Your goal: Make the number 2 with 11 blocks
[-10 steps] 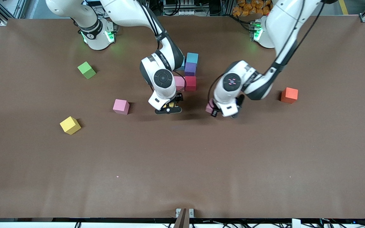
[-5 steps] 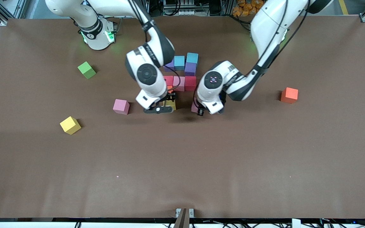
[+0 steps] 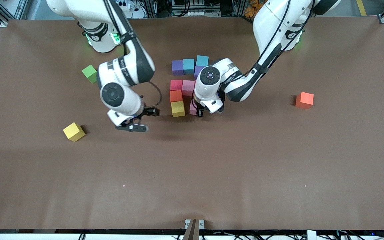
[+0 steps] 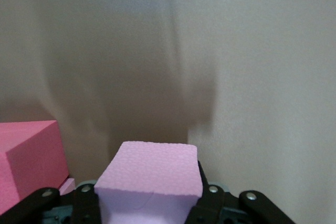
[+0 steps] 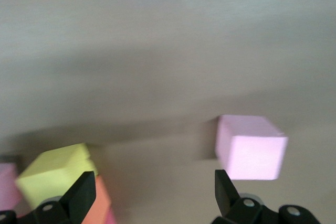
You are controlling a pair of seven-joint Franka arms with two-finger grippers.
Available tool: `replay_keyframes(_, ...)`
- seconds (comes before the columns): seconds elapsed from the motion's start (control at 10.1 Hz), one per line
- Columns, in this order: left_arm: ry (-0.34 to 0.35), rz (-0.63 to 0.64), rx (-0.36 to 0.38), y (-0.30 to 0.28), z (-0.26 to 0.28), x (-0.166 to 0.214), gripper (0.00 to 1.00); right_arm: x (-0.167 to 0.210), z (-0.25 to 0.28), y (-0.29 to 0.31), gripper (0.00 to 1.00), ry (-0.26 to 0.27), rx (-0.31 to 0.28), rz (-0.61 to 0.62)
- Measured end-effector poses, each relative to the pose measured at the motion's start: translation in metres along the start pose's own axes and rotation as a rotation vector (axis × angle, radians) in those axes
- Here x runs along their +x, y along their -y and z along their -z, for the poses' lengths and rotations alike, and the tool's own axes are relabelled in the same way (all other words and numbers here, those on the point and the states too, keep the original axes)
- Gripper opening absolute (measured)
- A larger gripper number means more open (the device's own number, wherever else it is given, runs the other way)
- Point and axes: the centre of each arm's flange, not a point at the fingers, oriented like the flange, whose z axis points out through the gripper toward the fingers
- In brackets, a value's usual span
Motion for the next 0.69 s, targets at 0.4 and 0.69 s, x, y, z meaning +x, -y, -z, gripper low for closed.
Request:
replay_keyframes(0.4, -0.012, 0.112, 0.025, 0.0, -0.02, 0.004, 0.56, -0.002, -0.039, -0.052, 1.0, -0.015, -0.02, -0.043)
replay_keyframes(0.69, -0.016, 0.211, 0.023, 0.005, -0.022, -0.001, 0.56, -0.014, -0.063, -0.074, 1.0, -0.021, -0.029, -0.009)
